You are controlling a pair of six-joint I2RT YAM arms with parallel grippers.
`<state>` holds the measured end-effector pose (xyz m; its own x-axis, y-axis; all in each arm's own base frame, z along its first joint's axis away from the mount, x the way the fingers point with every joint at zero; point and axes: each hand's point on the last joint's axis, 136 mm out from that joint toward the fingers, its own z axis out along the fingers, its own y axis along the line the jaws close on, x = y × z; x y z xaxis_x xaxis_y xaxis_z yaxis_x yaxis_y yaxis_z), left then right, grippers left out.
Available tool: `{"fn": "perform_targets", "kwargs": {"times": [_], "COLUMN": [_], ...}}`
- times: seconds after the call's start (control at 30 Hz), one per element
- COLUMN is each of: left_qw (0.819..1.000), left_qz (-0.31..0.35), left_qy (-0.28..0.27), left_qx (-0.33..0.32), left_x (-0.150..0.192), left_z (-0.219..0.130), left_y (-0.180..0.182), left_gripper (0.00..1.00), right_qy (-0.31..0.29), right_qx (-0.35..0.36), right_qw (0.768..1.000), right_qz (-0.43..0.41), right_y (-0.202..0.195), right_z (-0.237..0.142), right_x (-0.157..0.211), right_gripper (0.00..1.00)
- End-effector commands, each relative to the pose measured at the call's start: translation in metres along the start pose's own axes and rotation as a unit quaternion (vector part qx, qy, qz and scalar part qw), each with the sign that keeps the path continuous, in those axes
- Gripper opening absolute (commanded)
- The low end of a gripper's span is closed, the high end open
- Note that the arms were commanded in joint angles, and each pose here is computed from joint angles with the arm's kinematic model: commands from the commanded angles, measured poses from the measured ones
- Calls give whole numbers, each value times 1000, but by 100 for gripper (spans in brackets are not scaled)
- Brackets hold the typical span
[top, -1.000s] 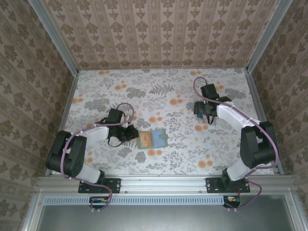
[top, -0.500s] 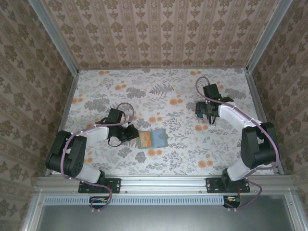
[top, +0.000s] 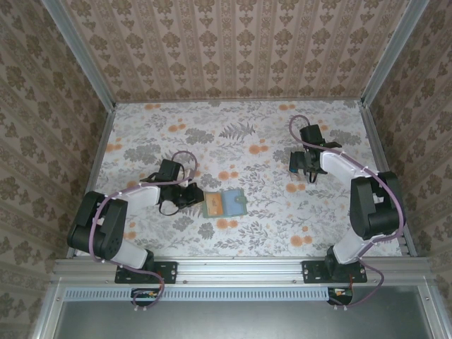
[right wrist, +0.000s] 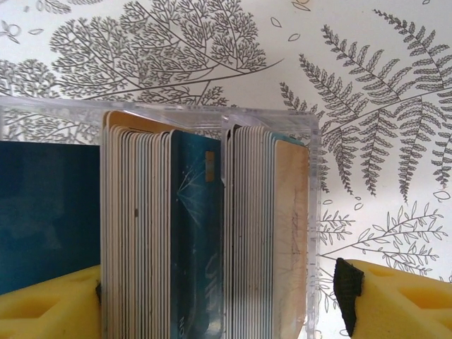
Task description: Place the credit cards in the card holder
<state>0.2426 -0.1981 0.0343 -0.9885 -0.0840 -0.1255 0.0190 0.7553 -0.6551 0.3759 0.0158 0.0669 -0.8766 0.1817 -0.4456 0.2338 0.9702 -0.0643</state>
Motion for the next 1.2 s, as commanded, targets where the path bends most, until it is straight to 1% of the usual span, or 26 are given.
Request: {"fn": "perform_targets", "kwargs": {"times": [0.0, 0.13, 0.37, 0.63, 0.87, 1.07, 1.13, 1.17], "left_qw": [1000, 1000, 1000, 1000, 1000, 1000, 1000, 1000], "left_qz": [6, 5, 4, 2, 4, 3, 4, 5], "left_qy": [12, 8, 9, 17, 19, 14, 16, 14], "left_qx": [9, 9, 9, 8, 8, 8, 8, 6], "left_x": [3, 3, 2, 0, -2, -3, -3, -3], "left_z": [4, 5, 8, 11, 10, 10, 10, 10], "left_y": [-2, -1, 1, 0, -3, -4, -6, -6], "left_gripper": [10, 10, 10, 9, 9, 7, 7, 8], "right_qy": [-1, -10, -51, -59, -62, -66, -67, -66], "right_qx": [43, 78, 89, 106, 103, 90, 86, 86], "right_qw": [999, 997, 995, 993, 993, 994, 994, 994], "right_qz": [2, 2, 9, 9, 9, 8, 6, 4], "right_y": [-14, -26, -34, -41, -40, -36, -35, -35], "right_z": [2, -5, -31, -34, -36, -41, -41, -42], "right_x": [0, -8, -21, -20, -21, -25, -23, -24], "right_gripper": [79, 74, 70, 63, 50, 31, 23, 17]}}
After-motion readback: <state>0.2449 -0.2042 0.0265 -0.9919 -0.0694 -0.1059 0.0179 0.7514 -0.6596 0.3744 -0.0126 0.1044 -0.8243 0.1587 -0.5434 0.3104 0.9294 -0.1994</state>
